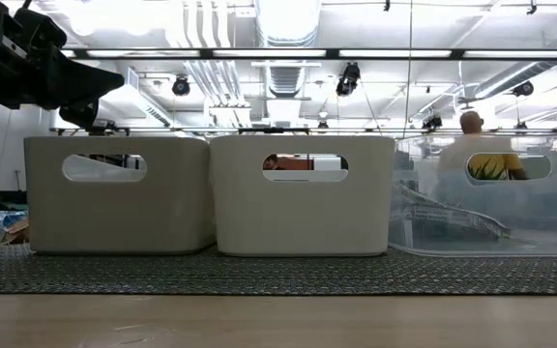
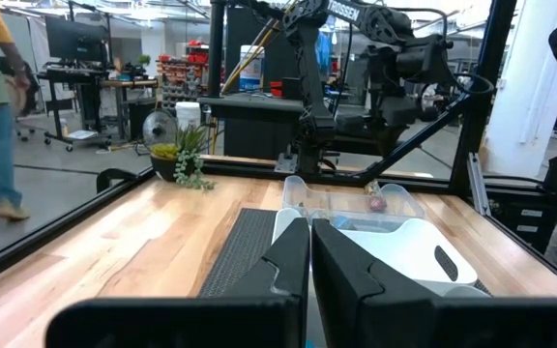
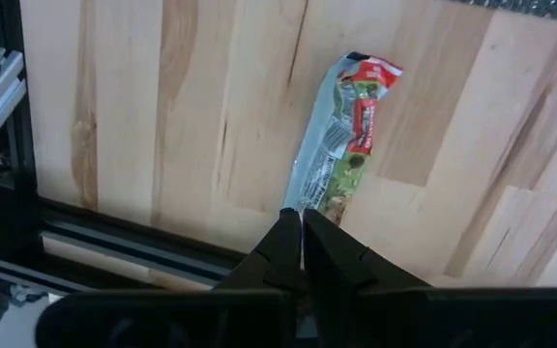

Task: Pick and place Granola Bars by type
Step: Put the bottom red granola bar into the gray bin

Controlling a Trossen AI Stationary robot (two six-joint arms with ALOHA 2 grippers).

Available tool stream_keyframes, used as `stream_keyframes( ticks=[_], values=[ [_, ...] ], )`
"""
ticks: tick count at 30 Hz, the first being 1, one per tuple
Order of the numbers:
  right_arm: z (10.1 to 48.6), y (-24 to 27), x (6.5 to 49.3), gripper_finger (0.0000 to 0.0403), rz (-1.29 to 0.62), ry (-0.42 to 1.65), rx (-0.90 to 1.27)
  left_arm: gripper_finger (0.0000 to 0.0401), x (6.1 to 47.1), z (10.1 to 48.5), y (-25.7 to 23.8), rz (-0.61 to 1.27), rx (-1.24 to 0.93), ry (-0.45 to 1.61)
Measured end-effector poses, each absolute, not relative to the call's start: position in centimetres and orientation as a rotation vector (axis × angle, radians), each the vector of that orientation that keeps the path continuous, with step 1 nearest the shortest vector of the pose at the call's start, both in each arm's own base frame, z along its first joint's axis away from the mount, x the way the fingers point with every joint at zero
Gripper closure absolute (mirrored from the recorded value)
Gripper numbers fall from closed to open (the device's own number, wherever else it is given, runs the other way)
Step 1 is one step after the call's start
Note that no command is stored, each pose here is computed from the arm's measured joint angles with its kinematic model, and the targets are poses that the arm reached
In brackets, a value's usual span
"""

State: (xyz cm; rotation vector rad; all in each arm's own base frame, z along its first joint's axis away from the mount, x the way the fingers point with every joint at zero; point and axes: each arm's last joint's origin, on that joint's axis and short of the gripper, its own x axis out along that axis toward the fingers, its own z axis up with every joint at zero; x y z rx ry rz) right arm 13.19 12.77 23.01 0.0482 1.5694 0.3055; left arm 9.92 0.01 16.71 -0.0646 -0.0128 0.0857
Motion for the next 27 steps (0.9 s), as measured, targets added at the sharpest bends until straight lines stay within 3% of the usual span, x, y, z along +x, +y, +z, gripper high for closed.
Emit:
stream_keyframes(
  ticks=[16,21,27],
  values=[
    [22.0,13.6,13.8,0.039,0.38,1.471,0.082,0.0401,9.9,16.7,0.0,0.086,-0.065,-0.013],
    [21.6,13.4,13.6,0.0356,0.361,1.485,0.089,0.0401,9.9,16.7,0.0,0.086,-0.065,-0.013],
    [21.2,13.2,13.5,0.0288,0.263,1.5,0.137,0.0401,9.9,16.7,0.0,0.086,-0.065,-0.013]
  ],
)
